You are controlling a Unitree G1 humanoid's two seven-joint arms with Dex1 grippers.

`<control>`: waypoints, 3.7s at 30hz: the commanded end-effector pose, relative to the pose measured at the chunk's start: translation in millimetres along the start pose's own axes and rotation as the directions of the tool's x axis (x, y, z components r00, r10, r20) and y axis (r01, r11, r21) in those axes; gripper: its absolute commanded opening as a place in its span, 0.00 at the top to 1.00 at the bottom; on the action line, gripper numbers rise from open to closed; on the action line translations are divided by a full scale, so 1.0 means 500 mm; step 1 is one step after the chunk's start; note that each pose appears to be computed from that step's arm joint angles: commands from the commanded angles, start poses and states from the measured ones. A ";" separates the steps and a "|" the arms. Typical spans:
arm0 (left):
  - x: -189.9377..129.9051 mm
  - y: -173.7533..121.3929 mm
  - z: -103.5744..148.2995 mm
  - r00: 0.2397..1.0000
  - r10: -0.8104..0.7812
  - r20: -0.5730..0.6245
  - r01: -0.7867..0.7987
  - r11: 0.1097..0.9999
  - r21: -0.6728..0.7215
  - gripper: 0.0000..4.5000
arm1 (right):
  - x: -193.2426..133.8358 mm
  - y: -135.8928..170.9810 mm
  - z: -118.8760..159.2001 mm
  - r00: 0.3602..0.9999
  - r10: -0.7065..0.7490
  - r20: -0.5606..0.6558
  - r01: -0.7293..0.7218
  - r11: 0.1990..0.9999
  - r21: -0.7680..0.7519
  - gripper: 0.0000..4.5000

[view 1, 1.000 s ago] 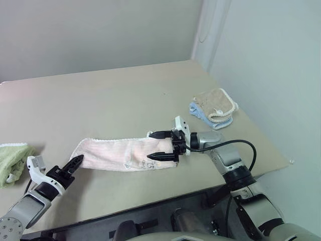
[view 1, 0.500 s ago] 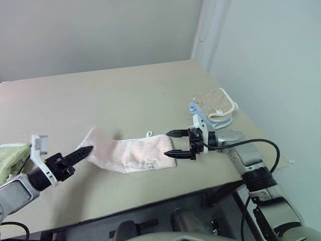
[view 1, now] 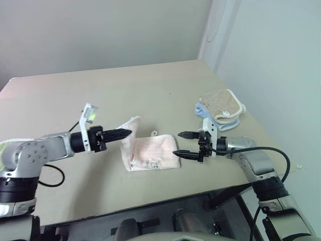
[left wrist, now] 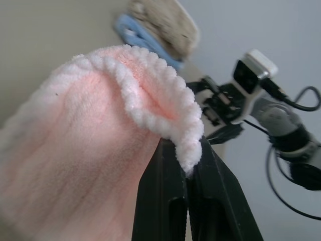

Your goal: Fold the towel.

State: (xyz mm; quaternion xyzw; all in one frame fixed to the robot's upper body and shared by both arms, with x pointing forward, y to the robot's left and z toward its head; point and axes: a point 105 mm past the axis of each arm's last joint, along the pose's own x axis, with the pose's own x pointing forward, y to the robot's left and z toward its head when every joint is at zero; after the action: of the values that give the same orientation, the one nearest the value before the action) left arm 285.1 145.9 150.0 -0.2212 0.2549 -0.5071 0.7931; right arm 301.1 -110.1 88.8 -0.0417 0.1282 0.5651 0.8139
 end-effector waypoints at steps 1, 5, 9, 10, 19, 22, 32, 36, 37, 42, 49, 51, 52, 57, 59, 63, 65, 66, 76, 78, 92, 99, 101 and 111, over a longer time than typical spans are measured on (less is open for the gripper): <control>0.033 -0.019 -0.010 0.995 -0.077 -0.058 0.078 0.997 0.003 0.99 | -0.025 -0.004 0.021 0.998 -0.060 0.035 0.060 0.998 -0.023 0.00; 0.053 -0.033 -0.030 0.985 -0.134 -0.109 0.134 0.991 -0.005 0.99 | -0.039 0.001 0.007 0.995 -0.096 0.021 0.096 0.995 -0.005 0.00; 0.081 -0.024 -0.040 0.983 -0.128 -0.128 0.128 0.992 -0.012 0.99 | -0.043 0.008 0.004 0.994 -0.110 0.016 0.110 0.994 0.000 0.00; 0.087 -0.021 -0.043 0.983 -0.125 -0.132 0.124 0.992 -0.012 0.99 | -0.044 0.009 0.003 0.993 -0.114 0.014 0.114 0.993 0.001 0.00; 0.145 -0.027 -0.087 0.964 -0.181 -0.196 0.177 0.984 -0.035 0.99 | -0.048 0.013 -0.006 0.990 -0.139 -0.011 0.139 0.990 -0.005 0.00; 0.161 -0.018 -0.103 0.963 -0.164 -0.212 0.163 0.986 -0.024 0.99 | -0.051 0.012 -0.006 0.989 -0.149 -0.011 0.149 0.989 -0.008 0.00; 0.170 -0.029 -0.107 0.956 -0.212 -0.202 0.215 0.977 -0.008 0.45 | -0.054 0.013 -0.013 0.987 -0.162 -0.016 0.162 0.987 -0.008 0.00; 0.146 -0.055 -0.137 0.924 -0.256 -0.284 0.291 0.953 0.088 0.29 | -0.051 0.013 -0.013 0.987 -0.162 -0.015 0.162 0.987 -0.009 0.00; 0.146 -0.053 -0.128 0.934 -0.251 -0.255 0.285 0.953 0.103 0.29 | -0.051 0.012 -0.013 0.987 -0.163 -0.015 0.163 0.987 -0.010 0.00; 0.134 -0.049 -0.076 0.960 -0.242 -0.143 0.269 0.938 0.216 0.29 | -0.055 0.007 -0.014 0.985 -0.171 -0.013 0.171 0.985 -0.011 0.00; 0.113 -0.023 -0.010 0.971 -0.240 -0.007 0.223 0.890 0.397 0.29 | -0.057 0.005 0.010 0.986 -0.159 0.041 0.159 0.987 -0.009 0.00; 0.109 -0.011 -0.002 0.970 -0.244 0.007 0.213 0.861 0.463 0.29 | -0.058 0.001 0.020 0.986 -0.157 0.053 0.157 0.987 -0.011 0.00; 0.110 -0.006 0.001 0.969 -0.249 0.012 0.211 0.846 0.490 0.29 | -0.058 -0.002 0.025 0.986 -0.157 0.060 0.158 0.987 -0.011 0.00; 0.133 0.031 -0.017 0.970 -0.237 -0.049 0.220 0.778 0.588 0.29 | -0.057 -0.004 0.030 0.987 -0.149 0.057 0.151 0.988 -0.022 0.00; 0.146 0.042 -0.035 0.967 -0.237 -0.088 0.240 0.746 0.621 0.29 | -0.056 -0.002 0.030 0.988 -0.144 0.054 0.145 0.989 -0.024 0.00; 0.169 0.060 -0.059 0.965 -0.240 -0.101 0.250 0.743 0.621 0.29 | -0.051 0.003 0.064 0.985 -0.122 0.120 0.125 0.992 -0.011 0.00; 0.179 0.066 -0.074 0.964 -0.242 -0.115 0.260 0.739 0.622 0.29 | -0.042 0.007 0.087 0.983 -0.100 0.155 0.102 0.995 -0.005 0.00; 0.185 0.070 -0.080 0.964 -0.240 -0.113 0.258 0.742 0.619 0.29 | -0.036 0.012 0.096 0.982 -0.082 0.168 0.084 0.996 -0.003 0.00; 0.209 0.109 -0.152 0.972 -0.179 -0.153 0.235 0.717 0.656 0.29 | 0.088 0.052 0.041 0.995 0.070 0.076 -0.069 0.998 -0.011 0.00; 0.207 0.115 -0.156 0.975 -0.167 -0.146 0.222 0.718 0.660 0.29 | 0.092 0.046 0.020 0.996 0.069 0.052 -0.069 0.998 -0.004 0.00; 0.198 0.118 -0.163 0.982 -0.153 -0.109 0.187 0.739 0.647 0.29 | 0.095 0.050 -0.048 0.991 0.120 -0.051 -0.120 0.993 0.003 0.00; 0.186 0.125 -0.178 0.979 -0.135 -0.152 0.202 0.749 0.631 0.29 | 0.105 0.035 -0.080 0.988 0.080 -0.130 -0.088 0.995 -0.056 0.00; 0.181 0.124 -0.180 0.978 -0.141 -0.152 0.206 0.753 0.625 0.29 | 0.107 0.036 -0.076 0.989 0.084 -0.119 -0.090 0.995 -0.048 0.00; 0.169 0.128 -0.166 0.982 -0.123 -0.146 0.187 0.774 0.605 0.00 | 0.111 0.028 -0.058 0.990 0.093 -0.108 -0.101 0.993 -0.068 0.00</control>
State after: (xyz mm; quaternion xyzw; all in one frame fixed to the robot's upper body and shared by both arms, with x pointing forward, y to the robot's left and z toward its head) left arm 306.7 80.5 35.6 0.0510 0.0819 -0.6433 0.7595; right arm 294.5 -59.8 40.4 -0.0975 0.1598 0.6111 0.7691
